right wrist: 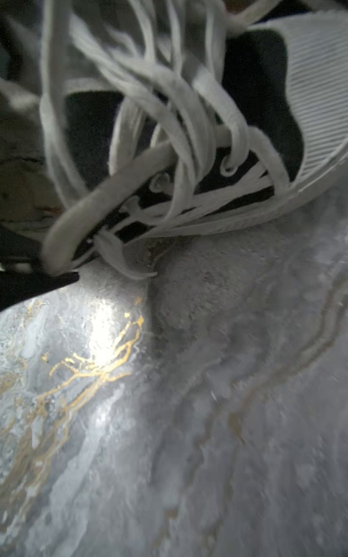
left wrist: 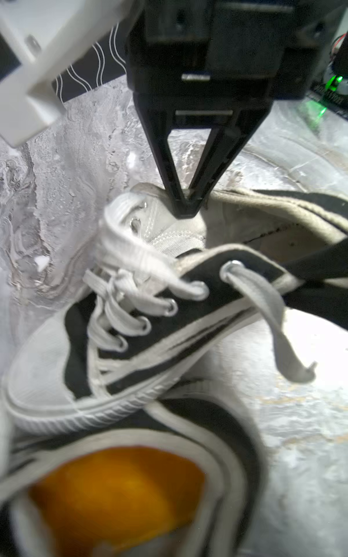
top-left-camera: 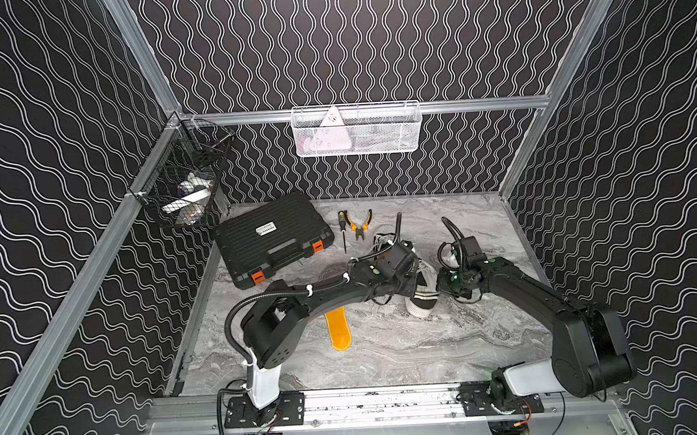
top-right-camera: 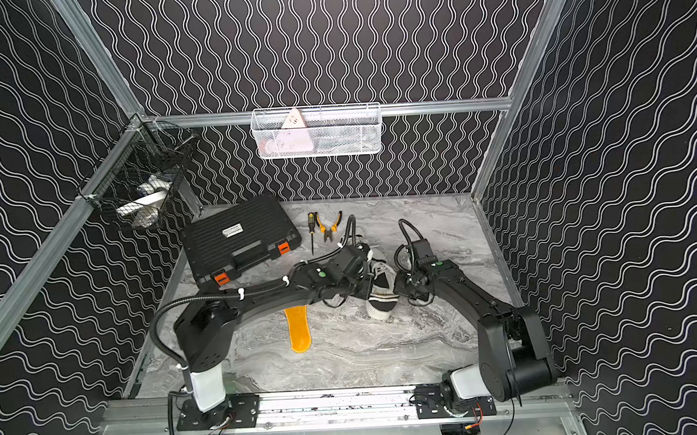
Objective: Insert the insole into the shoe
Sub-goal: Adjust the shoe at the center of the board.
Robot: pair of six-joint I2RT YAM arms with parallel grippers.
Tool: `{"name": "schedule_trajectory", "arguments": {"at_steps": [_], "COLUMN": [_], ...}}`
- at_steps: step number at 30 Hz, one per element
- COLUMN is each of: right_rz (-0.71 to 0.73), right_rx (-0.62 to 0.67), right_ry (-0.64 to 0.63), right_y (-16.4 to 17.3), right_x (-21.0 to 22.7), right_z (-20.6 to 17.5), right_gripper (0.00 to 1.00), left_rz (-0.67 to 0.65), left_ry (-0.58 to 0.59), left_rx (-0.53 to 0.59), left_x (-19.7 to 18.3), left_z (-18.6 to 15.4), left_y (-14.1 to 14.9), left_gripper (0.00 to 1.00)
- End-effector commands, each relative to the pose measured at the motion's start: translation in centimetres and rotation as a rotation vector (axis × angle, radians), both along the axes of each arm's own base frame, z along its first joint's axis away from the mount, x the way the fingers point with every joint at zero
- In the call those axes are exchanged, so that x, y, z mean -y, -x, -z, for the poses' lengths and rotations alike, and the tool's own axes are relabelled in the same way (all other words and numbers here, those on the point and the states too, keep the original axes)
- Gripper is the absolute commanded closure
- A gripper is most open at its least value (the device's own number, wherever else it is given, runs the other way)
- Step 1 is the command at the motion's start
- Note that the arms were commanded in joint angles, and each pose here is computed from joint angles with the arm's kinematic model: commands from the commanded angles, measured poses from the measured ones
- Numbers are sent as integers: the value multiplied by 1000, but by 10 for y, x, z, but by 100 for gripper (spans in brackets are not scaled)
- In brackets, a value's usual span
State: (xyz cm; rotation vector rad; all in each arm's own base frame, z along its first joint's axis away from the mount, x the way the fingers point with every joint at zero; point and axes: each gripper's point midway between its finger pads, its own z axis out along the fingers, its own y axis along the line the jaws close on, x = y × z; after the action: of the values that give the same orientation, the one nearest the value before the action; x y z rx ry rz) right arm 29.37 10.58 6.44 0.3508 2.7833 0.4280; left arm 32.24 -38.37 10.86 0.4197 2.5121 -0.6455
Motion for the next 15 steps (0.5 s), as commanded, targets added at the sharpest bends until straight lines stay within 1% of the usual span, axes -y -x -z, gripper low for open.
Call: {"name": "schedule_trajectory", "arguments": {"at_steps": [1,5,7,9,11,13,15], "right_rz": [33,-13,-24,-20,-17,-21,-22], "right_rx": [23,8,4,2,7,19,39], "right_ry": [52,47,64,83,100,104,93], "right_y": [3,17,21,25,27,28,29], "right_x": [3,-13,-15,-11,-7,-6,-6], "right_z": [3,8,9,9,5,-3,-13], "right_gripper": [89,84,82,79,74,70,64], "left_rz": [-27,-1,15,26,25,13,51], "left_ry": [30,23,26,18,-8,-79,-120], "left_rx": [-59,-117,-133,-141,-118,-62,17], "left_x": [-9,-9,-7,-9,-16,-32,-37], "left_z": [7,26,31,32,25,9,-17], "left_y": [17,35,44,50,51,46,41], "left_gripper": [92,84,78,69,59,51,47]}}
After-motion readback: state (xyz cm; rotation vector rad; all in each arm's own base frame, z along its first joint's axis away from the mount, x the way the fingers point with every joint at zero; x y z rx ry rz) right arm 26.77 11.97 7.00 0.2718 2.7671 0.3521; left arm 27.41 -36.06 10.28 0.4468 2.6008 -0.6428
